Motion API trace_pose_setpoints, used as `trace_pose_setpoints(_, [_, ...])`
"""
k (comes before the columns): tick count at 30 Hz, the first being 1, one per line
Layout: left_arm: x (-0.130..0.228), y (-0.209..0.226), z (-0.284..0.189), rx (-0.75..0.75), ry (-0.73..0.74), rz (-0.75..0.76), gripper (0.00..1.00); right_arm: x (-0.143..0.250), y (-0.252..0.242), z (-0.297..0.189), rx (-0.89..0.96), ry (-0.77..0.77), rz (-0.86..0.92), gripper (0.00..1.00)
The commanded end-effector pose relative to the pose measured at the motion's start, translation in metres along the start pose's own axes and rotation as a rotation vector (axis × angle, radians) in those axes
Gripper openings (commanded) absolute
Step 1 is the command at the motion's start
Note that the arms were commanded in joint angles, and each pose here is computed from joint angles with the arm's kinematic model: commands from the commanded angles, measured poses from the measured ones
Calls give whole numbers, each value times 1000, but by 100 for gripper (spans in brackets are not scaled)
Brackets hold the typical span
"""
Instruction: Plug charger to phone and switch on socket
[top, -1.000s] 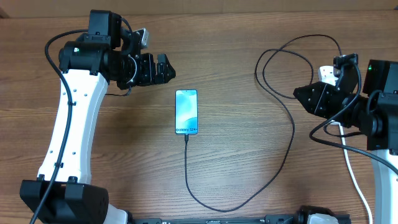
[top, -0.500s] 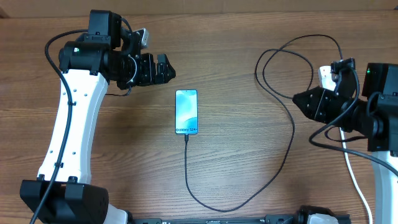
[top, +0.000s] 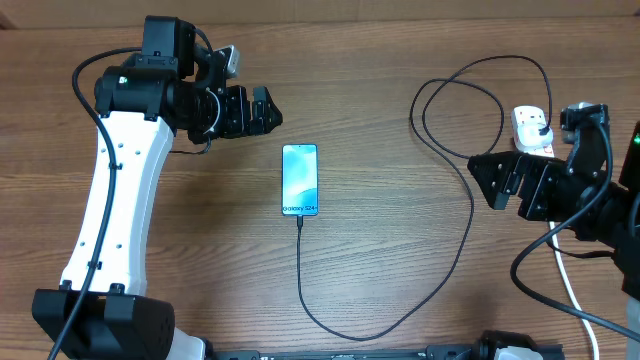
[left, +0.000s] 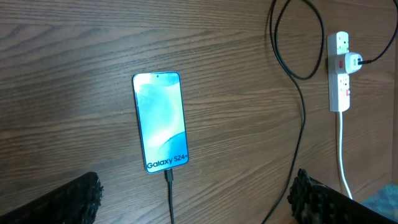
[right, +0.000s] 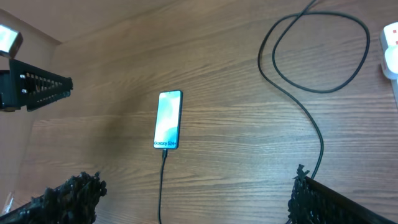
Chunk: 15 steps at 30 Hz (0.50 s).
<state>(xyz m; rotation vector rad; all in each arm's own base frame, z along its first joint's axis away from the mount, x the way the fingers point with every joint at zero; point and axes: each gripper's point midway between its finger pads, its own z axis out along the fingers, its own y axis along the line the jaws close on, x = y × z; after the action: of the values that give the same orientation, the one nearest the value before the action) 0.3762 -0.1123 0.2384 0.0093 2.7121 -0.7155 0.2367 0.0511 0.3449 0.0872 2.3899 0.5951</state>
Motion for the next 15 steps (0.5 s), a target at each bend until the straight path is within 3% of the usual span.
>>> trace_pose_setpoints(1, [-2, 2, 1, -6, -2, -4, 100, -3, 1, 0, 4, -3, -4, 100])
trace_pose_setpoints(15, [-2, 2, 1, -6, -2, -4, 100, -24, 6, -3, -6, -100, -153, 100])
